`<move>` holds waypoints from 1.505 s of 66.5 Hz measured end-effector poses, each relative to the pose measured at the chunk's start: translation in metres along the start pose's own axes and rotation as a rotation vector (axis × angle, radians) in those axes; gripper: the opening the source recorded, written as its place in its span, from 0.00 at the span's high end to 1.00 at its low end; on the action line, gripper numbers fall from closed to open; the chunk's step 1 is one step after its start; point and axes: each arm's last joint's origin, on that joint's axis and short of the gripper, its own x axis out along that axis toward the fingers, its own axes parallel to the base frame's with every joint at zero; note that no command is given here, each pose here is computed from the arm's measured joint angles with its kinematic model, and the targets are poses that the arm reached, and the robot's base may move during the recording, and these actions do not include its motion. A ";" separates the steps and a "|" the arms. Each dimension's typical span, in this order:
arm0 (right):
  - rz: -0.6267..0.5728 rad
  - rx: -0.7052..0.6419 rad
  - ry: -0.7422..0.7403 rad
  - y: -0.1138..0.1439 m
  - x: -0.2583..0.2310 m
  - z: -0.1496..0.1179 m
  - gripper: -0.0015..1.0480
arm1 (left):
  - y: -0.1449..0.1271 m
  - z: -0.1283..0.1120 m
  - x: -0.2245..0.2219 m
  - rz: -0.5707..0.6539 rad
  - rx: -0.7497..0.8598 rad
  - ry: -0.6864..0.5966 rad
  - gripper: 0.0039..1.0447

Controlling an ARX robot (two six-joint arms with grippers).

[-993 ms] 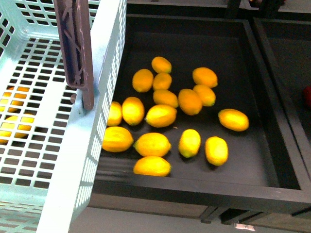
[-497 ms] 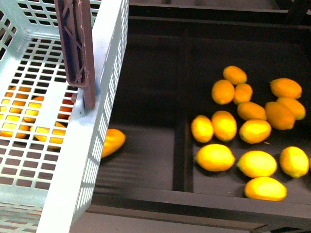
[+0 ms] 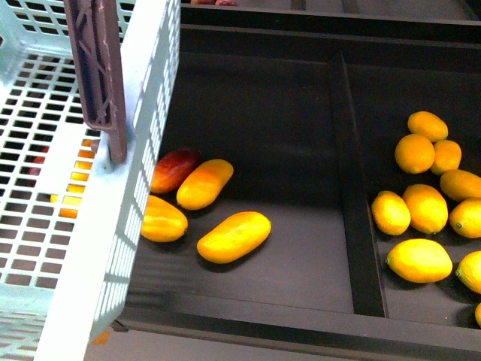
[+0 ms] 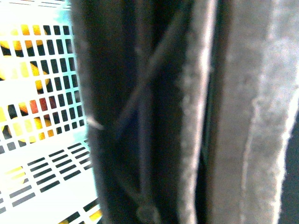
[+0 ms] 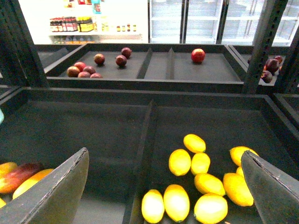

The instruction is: Pick lemon and mango into basket

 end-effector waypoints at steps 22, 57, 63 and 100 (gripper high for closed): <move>-0.003 0.000 0.000 0.000 0.000 0.000 0.08 | -0.033 -0.038 0.102 0.111 0.671 0.120 0.87; -0.003 0.000 0.000 0.000 0.000 0.000 0.08 | -0.059 -0.161 0.116 -0.121 0.746 0.586 0.87; -0.003 0.000 0.000 0.000 0.000 0.000 0.08 | -0.063 -0.171 0.107 -0.174 0.712 0.615 0.87; -0.003 0.003 0.003 0.000 0.000 0.000 0.08 | -0.078 -0.166 0.083 -0.260 0.639 0.625 0.87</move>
